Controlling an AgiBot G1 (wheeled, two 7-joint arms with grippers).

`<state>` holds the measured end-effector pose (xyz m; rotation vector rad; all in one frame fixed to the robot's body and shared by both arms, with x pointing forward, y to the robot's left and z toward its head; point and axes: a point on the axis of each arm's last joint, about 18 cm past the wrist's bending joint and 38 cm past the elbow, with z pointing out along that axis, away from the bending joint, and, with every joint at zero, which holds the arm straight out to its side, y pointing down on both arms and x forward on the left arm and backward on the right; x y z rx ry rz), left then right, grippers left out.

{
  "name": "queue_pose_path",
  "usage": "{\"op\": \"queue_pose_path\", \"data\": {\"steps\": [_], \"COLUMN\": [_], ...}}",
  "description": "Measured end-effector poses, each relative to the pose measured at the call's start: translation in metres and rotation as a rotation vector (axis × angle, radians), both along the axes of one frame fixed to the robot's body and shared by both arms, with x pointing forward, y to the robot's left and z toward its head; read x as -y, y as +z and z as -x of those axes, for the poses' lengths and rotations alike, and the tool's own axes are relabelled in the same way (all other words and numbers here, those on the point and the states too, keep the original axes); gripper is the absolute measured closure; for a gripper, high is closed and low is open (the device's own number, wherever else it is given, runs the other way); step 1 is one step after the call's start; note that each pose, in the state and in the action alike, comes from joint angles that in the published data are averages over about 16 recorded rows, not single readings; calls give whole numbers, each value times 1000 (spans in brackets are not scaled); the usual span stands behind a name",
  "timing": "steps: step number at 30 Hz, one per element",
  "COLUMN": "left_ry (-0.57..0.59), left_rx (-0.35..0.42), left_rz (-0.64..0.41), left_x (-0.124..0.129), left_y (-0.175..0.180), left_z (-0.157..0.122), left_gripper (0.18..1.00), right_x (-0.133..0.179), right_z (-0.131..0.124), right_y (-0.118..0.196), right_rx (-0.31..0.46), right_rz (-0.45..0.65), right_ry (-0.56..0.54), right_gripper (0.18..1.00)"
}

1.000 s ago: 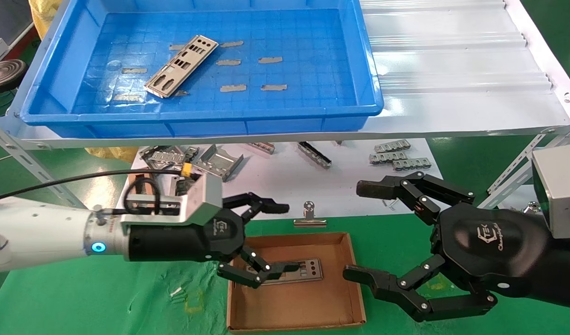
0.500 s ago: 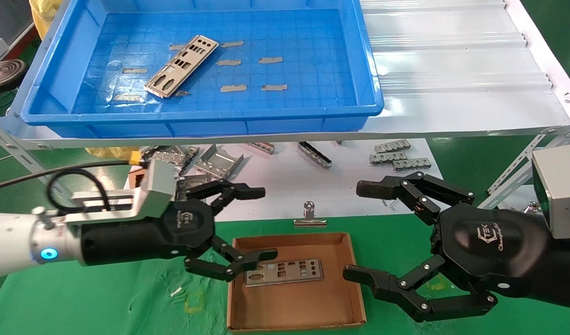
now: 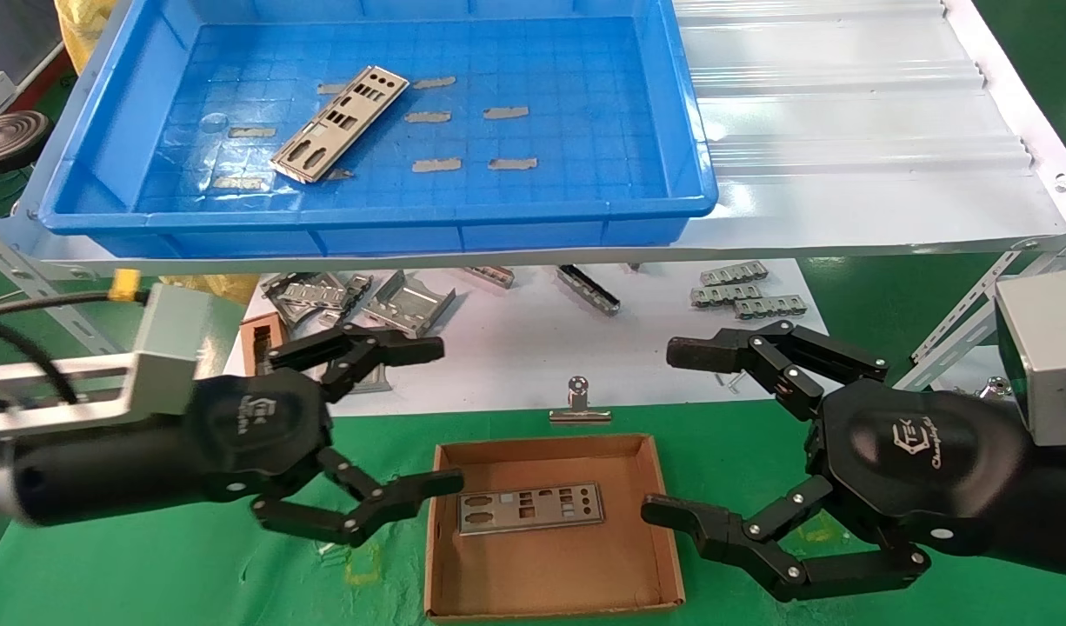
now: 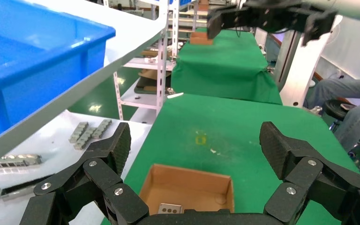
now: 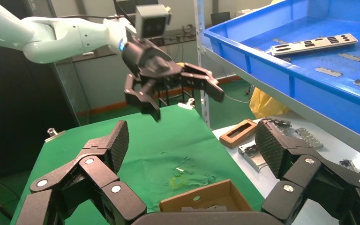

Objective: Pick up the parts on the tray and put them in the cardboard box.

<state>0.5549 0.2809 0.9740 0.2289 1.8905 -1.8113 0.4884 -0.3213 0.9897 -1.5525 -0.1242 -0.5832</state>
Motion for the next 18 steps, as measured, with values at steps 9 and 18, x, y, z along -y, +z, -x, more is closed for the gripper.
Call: {"op": "queue_pose_path", "data": {"steps": [9,18], "left_ry": [-13,-30], "left_rx": [6,10], "left_rz": [-3,-28], "left_x": [-13,-18], "left_y": [10,17], "left_z": [38,73], "left_gripper": [184,184], "right_x": [0,0], "right_z": [0,0], "right_y": [0,0], "right_rx": [0,0], "right_rz": [0,0], "right_ry": [0,0], "right_gripper": [179,179]}}
